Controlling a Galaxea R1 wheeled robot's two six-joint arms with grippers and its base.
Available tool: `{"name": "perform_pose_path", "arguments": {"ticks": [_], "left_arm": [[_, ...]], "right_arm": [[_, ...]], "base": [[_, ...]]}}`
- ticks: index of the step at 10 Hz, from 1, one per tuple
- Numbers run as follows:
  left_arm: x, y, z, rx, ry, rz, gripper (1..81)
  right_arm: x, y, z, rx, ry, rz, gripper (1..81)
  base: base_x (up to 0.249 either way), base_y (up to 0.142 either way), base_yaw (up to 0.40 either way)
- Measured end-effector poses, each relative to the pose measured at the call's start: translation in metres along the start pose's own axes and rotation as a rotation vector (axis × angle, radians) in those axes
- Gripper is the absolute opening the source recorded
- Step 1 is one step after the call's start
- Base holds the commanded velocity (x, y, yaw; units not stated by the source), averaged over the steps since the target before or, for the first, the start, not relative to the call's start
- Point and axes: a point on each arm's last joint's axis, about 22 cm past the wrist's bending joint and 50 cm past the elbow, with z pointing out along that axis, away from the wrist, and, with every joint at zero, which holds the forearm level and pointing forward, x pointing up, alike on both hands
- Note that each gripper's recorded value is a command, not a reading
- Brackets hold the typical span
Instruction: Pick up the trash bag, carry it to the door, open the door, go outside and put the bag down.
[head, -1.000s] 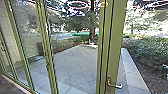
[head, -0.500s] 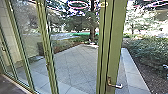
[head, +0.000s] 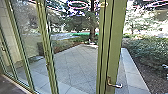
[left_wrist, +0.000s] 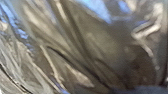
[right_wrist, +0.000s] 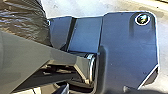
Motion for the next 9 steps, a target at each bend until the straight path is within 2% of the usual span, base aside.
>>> {"name": "perform_pose_path", "arguments": {"ticks": [1,2,4,6,7,9], "left_arm": [[0.002,0.0,0.0,0.0,0.001,-0.002,1.0],[0.005,-0.001,0.0,0.002,0.001,-0.027,1.0],[0.004,-0.007,-0.002,0.006,0.0,-0.122,1.0],[0.002,-0.018,-0.006,0.015,-0.003,-0.135,1.0],[0.002,-0.017,-0.007,0.007,-0.004,-0.135,1.0],[0.003,-0.003,-0.009,-0.046,-0.004,-0.133,1.0]], "right_arm": [[0.0,0.0,0.0,0.0,0.0,0.0,81.1],[0.0,0.0,0.0,-0.001,0.0,0.002,81.1],[0.0,0.001,0.0,-0.002,0.0,0.002,81.1],[0.001,0.011,-0.004,-0.018,0.012,0.003,81.1],[0.001,0.019,-0.006,-0.029,0.02,0.003,81.1],[-0.001,0.022,-0.012,-0.016,0.027,0.007,81.1]], "base": [[0.0,0.0,0.0],[0.0,0.0,0.0],[0.0,0.0,0.0],[0.0,0.0,0.0],[0.0,0.0,0.0],[0.0,0.0,0.0]]}}
